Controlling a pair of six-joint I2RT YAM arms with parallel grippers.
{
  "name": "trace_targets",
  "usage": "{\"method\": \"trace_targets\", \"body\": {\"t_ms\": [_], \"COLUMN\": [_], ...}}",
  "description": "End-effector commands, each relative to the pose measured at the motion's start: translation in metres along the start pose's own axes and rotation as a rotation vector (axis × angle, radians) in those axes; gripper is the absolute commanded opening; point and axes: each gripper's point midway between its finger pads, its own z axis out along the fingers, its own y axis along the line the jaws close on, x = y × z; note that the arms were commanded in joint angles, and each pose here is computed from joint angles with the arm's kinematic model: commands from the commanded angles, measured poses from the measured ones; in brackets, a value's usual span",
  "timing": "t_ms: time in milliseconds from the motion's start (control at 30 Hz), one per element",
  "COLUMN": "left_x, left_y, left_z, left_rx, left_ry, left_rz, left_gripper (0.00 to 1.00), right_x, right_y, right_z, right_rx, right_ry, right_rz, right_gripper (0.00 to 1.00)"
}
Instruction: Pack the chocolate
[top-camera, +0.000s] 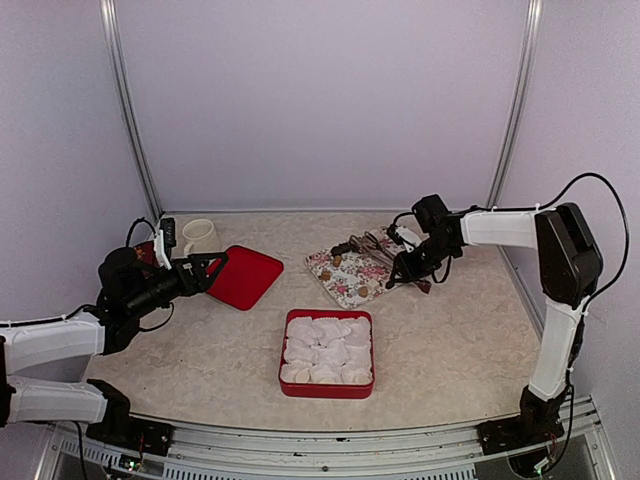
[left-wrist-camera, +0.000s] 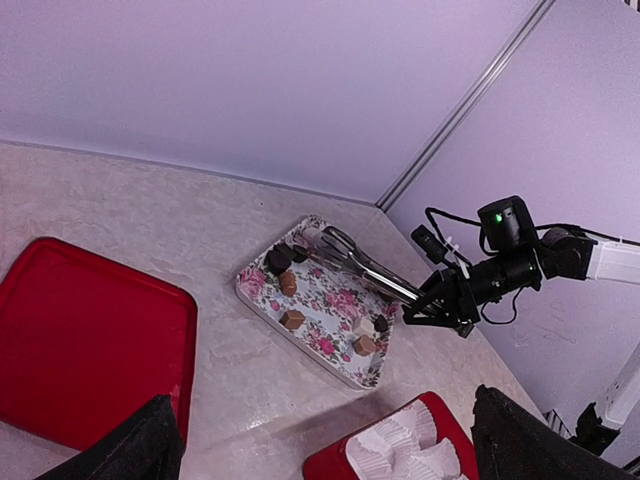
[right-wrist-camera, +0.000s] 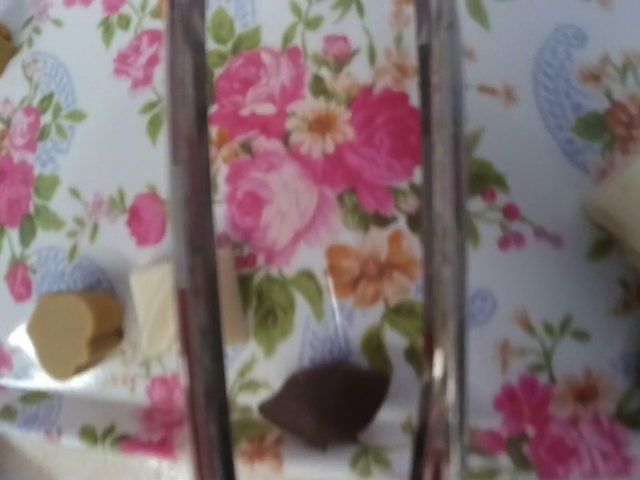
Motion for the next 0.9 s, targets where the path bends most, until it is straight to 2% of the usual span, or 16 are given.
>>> {"method": "trace_targets", "body": {"t_ms": [0, 467, 867], "left_x": [-0.008, -0.009, -0.008], "left_y": [0.0, 0.006, 0.009], "left_z": [-0.001, -0.003, -0.003], "left_rx": [0.0, -0.017, -0.018], "left_ry": [-0.031, -0.033, -0.031], "left_rz": [0.024, 0.035, 0.029], "left_gripper": [0.99, 0.99, 0.99], "right_x": [-0.019, -0.02, -0.003], "right_y": [-0.002, -0.022, -0.01], "right_z": [0.006, 0.019, 0.024], "right_rx": [-0.018, 0.052, -0.031], "right_ry": [-0.038, 0.001, 0.042], "right_rz": [-0.016, -0.002, 0.002], "right_gripper": [0.37, 0.33, 0.35]}}
